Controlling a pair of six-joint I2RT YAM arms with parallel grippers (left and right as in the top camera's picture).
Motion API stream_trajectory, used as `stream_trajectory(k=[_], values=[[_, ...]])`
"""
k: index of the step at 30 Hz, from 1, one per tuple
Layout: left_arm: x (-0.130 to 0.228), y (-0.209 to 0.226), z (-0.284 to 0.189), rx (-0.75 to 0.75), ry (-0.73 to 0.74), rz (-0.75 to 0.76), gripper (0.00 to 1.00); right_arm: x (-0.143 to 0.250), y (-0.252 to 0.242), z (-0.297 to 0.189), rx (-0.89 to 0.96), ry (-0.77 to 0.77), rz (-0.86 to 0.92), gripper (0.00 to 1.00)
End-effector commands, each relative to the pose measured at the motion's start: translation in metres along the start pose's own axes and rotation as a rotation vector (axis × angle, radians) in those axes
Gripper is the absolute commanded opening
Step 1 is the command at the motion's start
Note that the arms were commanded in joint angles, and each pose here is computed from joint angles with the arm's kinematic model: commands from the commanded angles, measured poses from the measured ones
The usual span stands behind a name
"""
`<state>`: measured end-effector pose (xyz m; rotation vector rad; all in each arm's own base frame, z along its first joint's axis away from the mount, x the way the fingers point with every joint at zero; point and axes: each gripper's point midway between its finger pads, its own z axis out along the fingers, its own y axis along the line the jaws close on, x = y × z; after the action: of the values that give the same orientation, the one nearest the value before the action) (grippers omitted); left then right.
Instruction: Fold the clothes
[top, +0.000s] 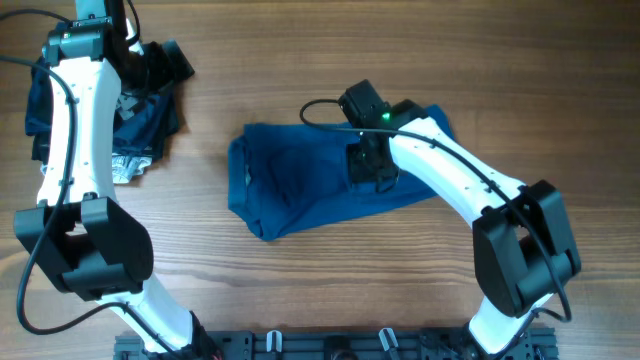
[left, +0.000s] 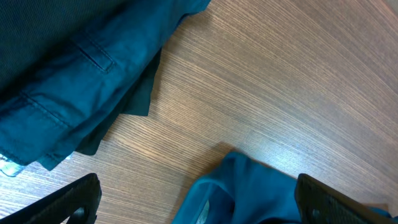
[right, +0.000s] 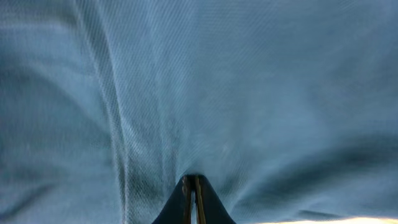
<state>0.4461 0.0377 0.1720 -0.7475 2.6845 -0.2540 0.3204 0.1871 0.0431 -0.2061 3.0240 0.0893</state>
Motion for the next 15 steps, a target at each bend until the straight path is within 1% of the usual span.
stream_trajectory(k=[1, 4, 5, 6, 7, 8, 9, 11, 12, 13, 15], values=[[-0.001, 0.002, 0.004, 0.003, 0.008, -0.019, 1.0, 0.027, 0.01, 0.022, -0.083, 0.088, -0.046, 0.05], [-0.001, 0.002, 0.004, 0.003, 0.008, -0.02, 1.0, 0.036, 0.006, 0.033, -0.081, 0.094, -0.05, 0.05], [-0.002, 0.002, 0.004, 0.003, 0.007, -0.02, 1.0, 0.033, 0.008, 0.031, -0.087, 0.083, -0.071, 0.04], [-0.002, 0.002, 0.004, 0.003, 0.007, -0.02, 1.0, 0.024, 0.014, 0.024, -0.113, 0.057, -0.129, 0.04], [-0.002, 0.002, 0.004, 0.003, 0.007, -0.02, 1.0, 0.009, 0.023, 0.009, -0.145, 0.005, -0.188, 0.05], [-0.001, 0.002, 0.004, 0.003, 0.008, -0.02, 1.0, -0.007, 0.029, -0.011, -0.157, -0.05, -0.206, 0.06], [-0.002, 0.002, 0.004, 0.003, 0.007, -0.02, 1.0, -0.029, 0.037, -0.041, -0.176, -0.133, -0.218, 0.06], [-0.002, 0.002, 0.004, 0.003, 0.007, -0.02, 1.0, -0.066, 0.046, -0.094, -0.216, -0.3, -0.213, 0.1], [-0.001, 0.002, 0.004, 0.003, 0.008, -0.02, 1.0, -0.082, 0.045, -0.11, -0.216, -0.375, -0.199, 0.11], [-0.001, 0.002, 0.004, 0.003, 0.008, -0.02, 1.0, -0.094, 0.042, -0.114, -0.203, -0.426, -0.184, 0.1], [-0.002, 0.002, 0.004, 0.003, 0.007, -0.019, 1.0, -0.105, 0.035, -0.103, -0.182, -0.438, -0.142, 0.1]])
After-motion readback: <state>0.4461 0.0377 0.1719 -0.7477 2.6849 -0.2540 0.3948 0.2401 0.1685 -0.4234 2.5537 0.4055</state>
